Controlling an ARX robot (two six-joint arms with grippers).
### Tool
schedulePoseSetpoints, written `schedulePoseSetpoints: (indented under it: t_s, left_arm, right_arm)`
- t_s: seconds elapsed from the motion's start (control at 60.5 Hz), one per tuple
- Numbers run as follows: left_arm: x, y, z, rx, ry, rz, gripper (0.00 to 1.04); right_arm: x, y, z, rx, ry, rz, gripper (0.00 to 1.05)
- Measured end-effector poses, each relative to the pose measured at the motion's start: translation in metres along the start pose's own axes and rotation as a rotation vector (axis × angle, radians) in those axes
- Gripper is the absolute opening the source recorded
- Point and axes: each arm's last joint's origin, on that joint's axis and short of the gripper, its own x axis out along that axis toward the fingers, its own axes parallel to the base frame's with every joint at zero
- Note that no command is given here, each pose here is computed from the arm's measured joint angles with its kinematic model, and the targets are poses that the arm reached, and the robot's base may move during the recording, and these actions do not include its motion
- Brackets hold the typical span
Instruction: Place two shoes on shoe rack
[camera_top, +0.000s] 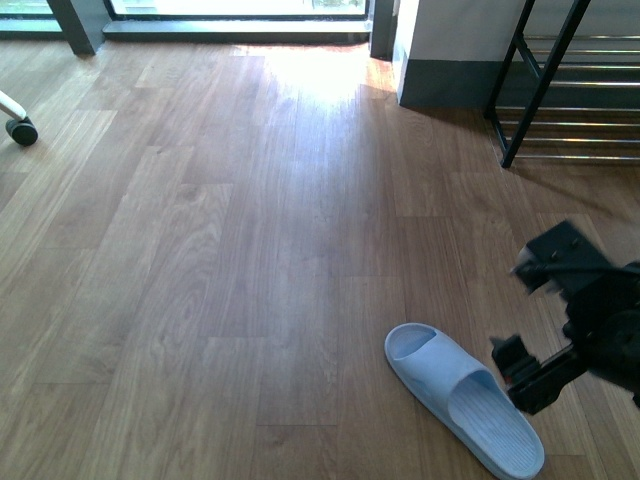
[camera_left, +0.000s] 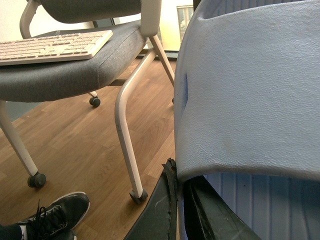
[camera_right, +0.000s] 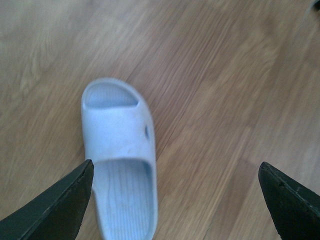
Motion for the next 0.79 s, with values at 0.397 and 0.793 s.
schedulePoseSetpoints:
  t_s: [0.397, 0.793]
  left_arm:
    - [0.0, 0.0, 0.0, 0.0, 0.0, 0.0, 0.02]
    - [0.0, 0.0, 0.0, 0.0, 0.0, 0.0, 0.02]
  right_arm:
    - [0.073, 0.009, -0.035, -0.098, 0.134, 0.057, 0.96]
    - [0.113, 0.009, -0.051, -0.127, 0.162, 0.069, 0.96]
